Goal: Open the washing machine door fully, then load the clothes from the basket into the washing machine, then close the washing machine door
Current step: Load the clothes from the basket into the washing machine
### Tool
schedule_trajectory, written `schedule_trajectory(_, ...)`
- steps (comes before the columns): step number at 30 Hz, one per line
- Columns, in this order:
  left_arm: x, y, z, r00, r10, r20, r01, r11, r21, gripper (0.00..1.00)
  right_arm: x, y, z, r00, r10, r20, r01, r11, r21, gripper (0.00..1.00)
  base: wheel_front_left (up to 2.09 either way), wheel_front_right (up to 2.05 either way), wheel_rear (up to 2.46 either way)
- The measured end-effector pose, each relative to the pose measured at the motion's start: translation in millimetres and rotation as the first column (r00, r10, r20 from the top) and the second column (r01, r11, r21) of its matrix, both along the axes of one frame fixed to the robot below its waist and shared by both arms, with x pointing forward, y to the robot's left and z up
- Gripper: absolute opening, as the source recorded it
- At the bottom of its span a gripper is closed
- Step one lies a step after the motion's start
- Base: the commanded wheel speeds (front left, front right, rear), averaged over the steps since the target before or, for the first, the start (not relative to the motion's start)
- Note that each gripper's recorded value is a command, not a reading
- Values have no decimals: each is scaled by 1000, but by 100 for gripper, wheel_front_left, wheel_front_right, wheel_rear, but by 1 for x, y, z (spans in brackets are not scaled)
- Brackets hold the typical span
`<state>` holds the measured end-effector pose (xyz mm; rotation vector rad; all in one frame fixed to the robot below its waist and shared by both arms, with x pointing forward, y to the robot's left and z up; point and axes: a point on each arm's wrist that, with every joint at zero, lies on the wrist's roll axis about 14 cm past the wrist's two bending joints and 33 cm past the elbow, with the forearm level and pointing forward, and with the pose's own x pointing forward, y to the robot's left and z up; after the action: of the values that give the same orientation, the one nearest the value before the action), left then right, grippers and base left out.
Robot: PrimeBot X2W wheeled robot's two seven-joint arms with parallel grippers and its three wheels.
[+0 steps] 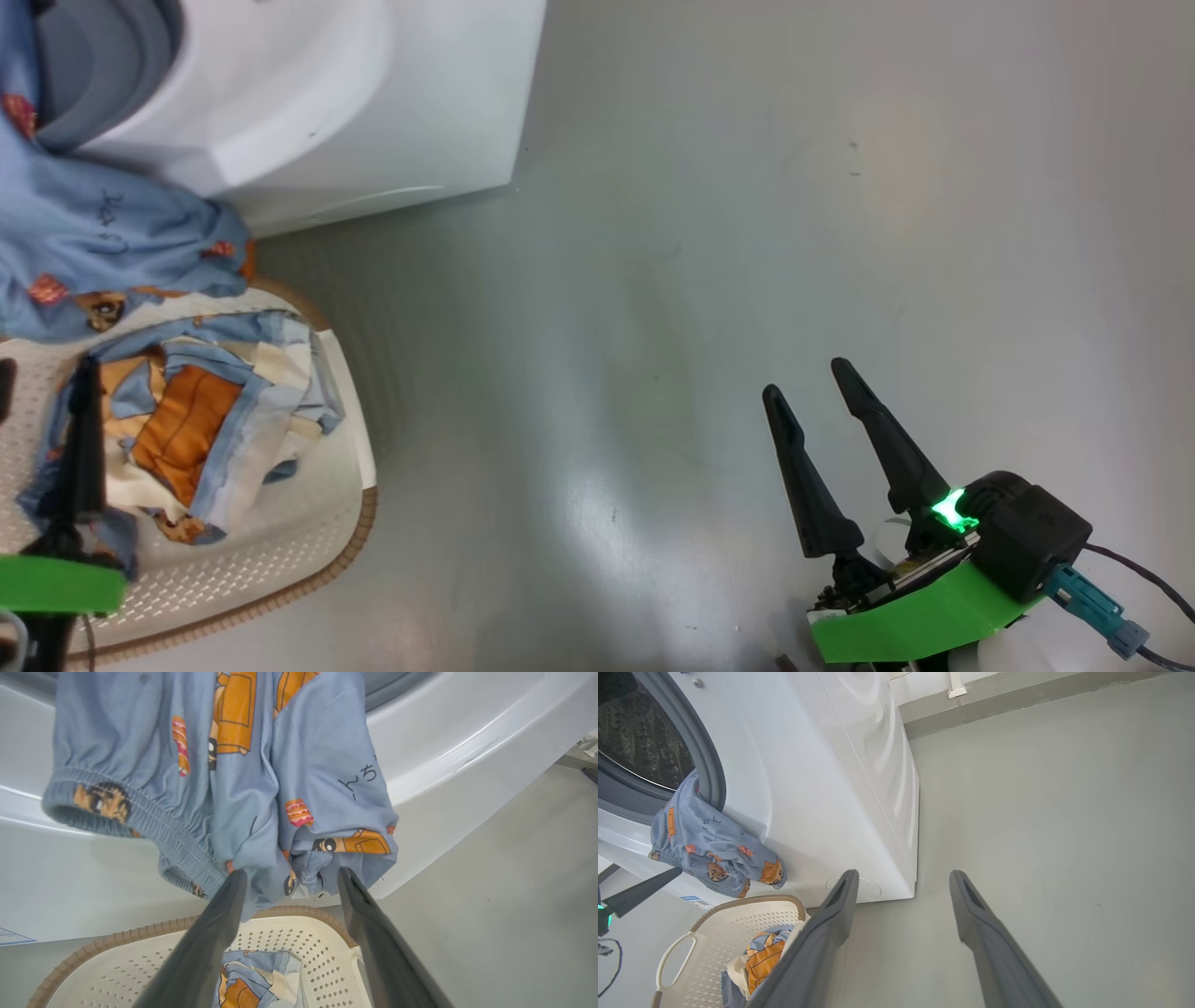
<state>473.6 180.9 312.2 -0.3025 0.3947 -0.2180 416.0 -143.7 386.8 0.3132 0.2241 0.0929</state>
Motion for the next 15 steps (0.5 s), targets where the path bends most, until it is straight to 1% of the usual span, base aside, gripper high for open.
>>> schedule_trajectory(10, 22, 0, -16, 1000, -8, -12, 8, 1000, -1, 100, -3, -4, -2, 1000, -13, -11, 13, 1000, -8, 100, 0, 0, 0)
schedule_trajectory(15, 36, -5, -26, 1000, -10, -21, 9, 1000, -24, 100, -9, -10, -6, 999, -32, -33, 31, 999, -18, 100, 0, 0, 0)
